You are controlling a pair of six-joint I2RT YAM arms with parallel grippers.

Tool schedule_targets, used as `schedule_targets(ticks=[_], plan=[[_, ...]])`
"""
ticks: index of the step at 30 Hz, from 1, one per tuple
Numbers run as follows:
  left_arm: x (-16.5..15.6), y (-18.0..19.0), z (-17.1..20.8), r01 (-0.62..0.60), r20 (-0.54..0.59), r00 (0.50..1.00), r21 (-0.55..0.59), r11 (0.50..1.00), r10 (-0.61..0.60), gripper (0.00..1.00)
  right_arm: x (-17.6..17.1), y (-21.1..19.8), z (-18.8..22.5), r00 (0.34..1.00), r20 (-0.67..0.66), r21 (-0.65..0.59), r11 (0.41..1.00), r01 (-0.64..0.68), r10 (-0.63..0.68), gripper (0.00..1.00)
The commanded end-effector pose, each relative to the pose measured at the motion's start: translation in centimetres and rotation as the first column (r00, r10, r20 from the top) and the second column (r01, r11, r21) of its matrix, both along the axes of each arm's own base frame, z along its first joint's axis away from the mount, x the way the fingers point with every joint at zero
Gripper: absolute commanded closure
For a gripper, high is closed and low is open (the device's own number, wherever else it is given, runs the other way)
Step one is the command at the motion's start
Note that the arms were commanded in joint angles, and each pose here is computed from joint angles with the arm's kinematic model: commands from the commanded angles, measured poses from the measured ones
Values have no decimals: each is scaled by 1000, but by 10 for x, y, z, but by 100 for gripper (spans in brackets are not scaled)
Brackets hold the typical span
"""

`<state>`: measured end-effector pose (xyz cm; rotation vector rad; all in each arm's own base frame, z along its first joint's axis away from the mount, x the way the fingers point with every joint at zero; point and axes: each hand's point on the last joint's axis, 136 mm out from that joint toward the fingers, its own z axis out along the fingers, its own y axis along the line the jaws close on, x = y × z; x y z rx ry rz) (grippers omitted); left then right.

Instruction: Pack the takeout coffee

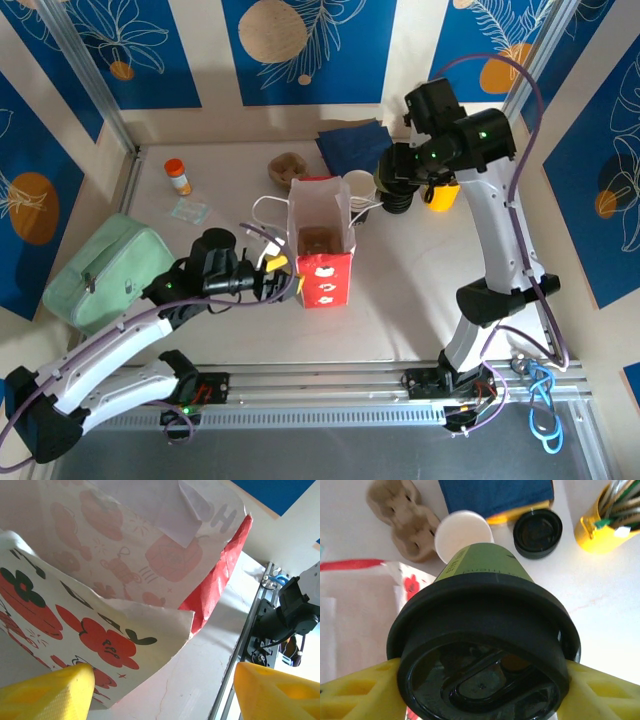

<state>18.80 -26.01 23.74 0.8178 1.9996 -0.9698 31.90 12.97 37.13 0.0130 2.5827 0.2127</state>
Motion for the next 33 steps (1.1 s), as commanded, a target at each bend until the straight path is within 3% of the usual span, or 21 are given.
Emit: schedule_targets(ticks=[1,12,19,33], plan=[[-1,-3,-8,6,14,1000,33,999,-7,27,-31,1,-5,994,-106,8,1000,-20,21,34],[-1,-6,-13,1,20,1000,33,999,-2,27,-65,75,17,968,-64,143,963,-230,241,35],[-2,-9,-15,6,19,1000,34,999,-7,27,-84,98,-9,945,-150,82,956,-281,291,35],[-3,-15,-10,13,42,999,28,1000,-14,27,-98,125,-67,918,-294,-91,948,-305,267,35]])
